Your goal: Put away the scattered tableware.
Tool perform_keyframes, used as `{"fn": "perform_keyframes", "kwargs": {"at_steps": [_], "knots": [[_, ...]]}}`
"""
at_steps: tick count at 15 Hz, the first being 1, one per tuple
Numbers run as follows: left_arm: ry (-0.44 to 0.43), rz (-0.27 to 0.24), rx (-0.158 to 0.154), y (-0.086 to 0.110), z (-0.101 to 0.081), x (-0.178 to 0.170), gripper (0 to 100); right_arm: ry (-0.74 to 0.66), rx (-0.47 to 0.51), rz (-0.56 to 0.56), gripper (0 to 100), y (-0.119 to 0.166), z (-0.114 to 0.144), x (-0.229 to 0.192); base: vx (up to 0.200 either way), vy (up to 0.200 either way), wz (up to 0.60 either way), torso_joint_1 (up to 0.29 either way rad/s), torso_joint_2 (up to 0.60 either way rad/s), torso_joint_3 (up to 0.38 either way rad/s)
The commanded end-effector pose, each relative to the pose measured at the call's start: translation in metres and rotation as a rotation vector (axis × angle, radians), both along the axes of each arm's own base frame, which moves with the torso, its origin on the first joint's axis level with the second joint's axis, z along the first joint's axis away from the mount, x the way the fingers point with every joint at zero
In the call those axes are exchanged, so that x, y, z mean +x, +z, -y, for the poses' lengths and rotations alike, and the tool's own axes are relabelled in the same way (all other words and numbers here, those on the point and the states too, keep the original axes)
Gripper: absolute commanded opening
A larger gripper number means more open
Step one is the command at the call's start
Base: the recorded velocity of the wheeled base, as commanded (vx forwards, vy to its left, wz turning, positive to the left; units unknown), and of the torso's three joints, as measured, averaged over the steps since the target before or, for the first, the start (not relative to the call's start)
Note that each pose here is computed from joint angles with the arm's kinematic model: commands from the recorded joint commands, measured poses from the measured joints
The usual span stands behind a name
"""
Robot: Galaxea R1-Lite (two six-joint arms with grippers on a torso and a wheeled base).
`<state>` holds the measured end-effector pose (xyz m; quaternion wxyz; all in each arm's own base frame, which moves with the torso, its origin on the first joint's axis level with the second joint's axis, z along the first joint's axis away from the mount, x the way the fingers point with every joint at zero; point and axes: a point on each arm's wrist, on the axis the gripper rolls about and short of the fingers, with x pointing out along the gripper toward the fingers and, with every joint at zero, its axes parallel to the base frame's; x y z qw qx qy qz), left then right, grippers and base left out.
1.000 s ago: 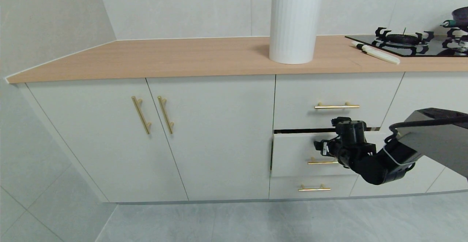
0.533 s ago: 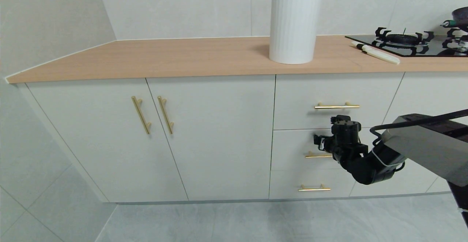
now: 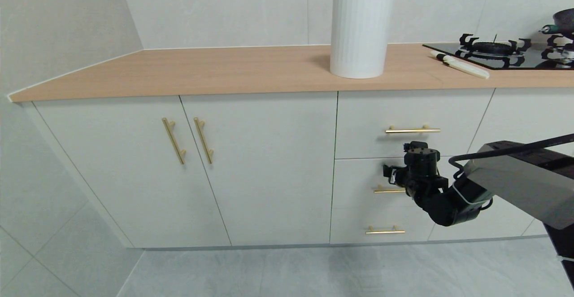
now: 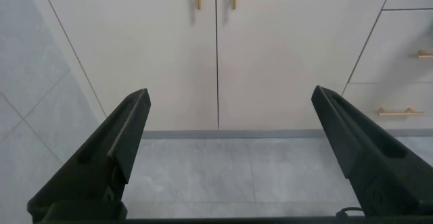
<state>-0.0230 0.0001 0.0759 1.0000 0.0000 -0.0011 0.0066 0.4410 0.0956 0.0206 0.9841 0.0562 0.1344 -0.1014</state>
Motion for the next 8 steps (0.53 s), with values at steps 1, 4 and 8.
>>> {"fn": "perform_keyframes", "kwargs": {"at_steps": [1,4,8], "knots": [[0.001,-0.001,0.0,0.0,0.0,0.0,100,-0.008,0.001,0.013,100,0.005,0.0,-0.001,0.0,0.0,0.0,0.0,0.0,0.0],[0.001,-0.001,0.0,0.0,0.0,0.0,100,-0.023,0.004,0.044,100,0.044,0.006,-0.029,0.0,0.0,0.0,0.0,0.0,0.0],[0.001,-0.001,0.0,0.0,0.0,0.0,100,-0.037,0.014,0.153,100,0.115,0.026,-0.11,0.0,0.0,0.0,0.0,0.0,0.0]]}}
